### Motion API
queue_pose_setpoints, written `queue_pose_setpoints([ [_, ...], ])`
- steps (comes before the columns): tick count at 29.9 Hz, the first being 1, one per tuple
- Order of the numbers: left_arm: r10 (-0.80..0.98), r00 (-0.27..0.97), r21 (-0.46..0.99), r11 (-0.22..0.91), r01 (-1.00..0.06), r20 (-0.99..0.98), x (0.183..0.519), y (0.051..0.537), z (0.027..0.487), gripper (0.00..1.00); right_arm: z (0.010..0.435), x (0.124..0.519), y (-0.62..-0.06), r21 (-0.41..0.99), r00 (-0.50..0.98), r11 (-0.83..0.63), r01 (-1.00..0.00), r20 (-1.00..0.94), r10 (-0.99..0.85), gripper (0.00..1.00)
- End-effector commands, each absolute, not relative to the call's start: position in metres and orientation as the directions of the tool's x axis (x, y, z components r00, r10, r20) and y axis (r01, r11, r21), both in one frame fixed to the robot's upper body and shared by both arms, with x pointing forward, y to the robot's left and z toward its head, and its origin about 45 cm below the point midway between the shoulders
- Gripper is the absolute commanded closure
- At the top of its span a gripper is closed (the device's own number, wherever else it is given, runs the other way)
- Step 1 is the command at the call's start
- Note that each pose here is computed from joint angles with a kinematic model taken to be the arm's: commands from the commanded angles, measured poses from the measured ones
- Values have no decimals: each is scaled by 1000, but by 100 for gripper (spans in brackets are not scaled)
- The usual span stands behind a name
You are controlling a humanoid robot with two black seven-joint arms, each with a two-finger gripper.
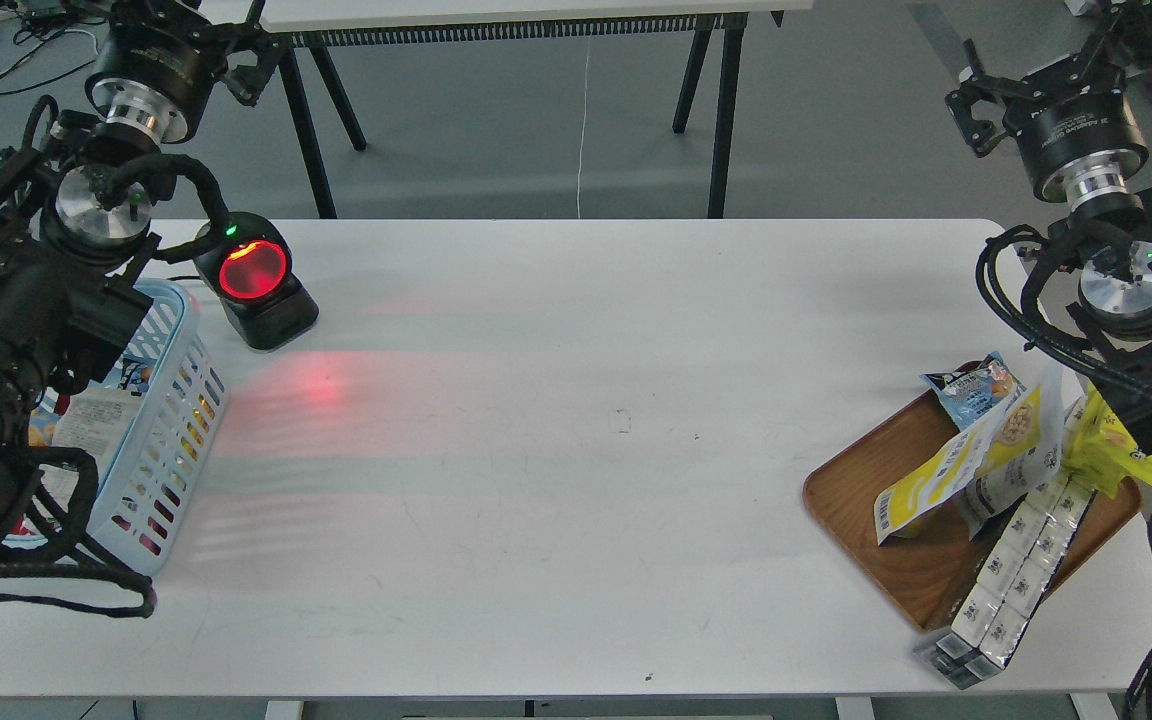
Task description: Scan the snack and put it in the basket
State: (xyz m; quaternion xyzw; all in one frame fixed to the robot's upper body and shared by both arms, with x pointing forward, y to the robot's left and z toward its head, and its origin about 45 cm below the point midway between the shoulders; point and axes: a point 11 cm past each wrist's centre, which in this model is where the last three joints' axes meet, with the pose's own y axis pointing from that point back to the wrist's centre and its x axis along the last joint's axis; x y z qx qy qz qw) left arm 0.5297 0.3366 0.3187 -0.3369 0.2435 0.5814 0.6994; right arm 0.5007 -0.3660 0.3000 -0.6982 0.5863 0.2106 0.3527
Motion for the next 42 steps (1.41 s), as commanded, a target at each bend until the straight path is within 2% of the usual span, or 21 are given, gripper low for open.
queue_pose_setpoints([
  [1,651,204,-189,94,-977,-731,529,339,319,0,313,504,-364,-266,246,-76,-961,-698,-673,0],
  [5,657,198,-182,93,-979,-727,528,343,318,0,329,510,-350,-279,288,-131,-951,-650,-703,0],
  [9,662,194,-179,92,-980,-724,528,346,318,0,385,522,-332,-317,384,-250,-915,-494,-780,1],
  [15,671,192,-175,93,-980,-716,528,348,319,0,469,517,-271,-288,574,-535,-795,-68,-816,1],
  [19,671,191,-172,96,-980,-716,527,347,317,0,494,500,-228,-228,654,-685,-692,205,-728,1],
  [23,675,190,-170,96,-981,-713,527,348,317,0,489,482,-186,-95,685,-803,-589,468,-558,1],
  [30,684,184,-171,88,-981,-706,526,355,319,0,459,437,-121,209,685,-898,-388,717,-129,1],
  [36,687,184,-170,89,-981,-703,526,356,319,0,425,379,-89,497,565,-840,-215,765,308,1],
  [42,688,176,-163,85,-983,-704,525,358,315,0,396,325,-96,684,357,-726,-63,695,624,3],
])
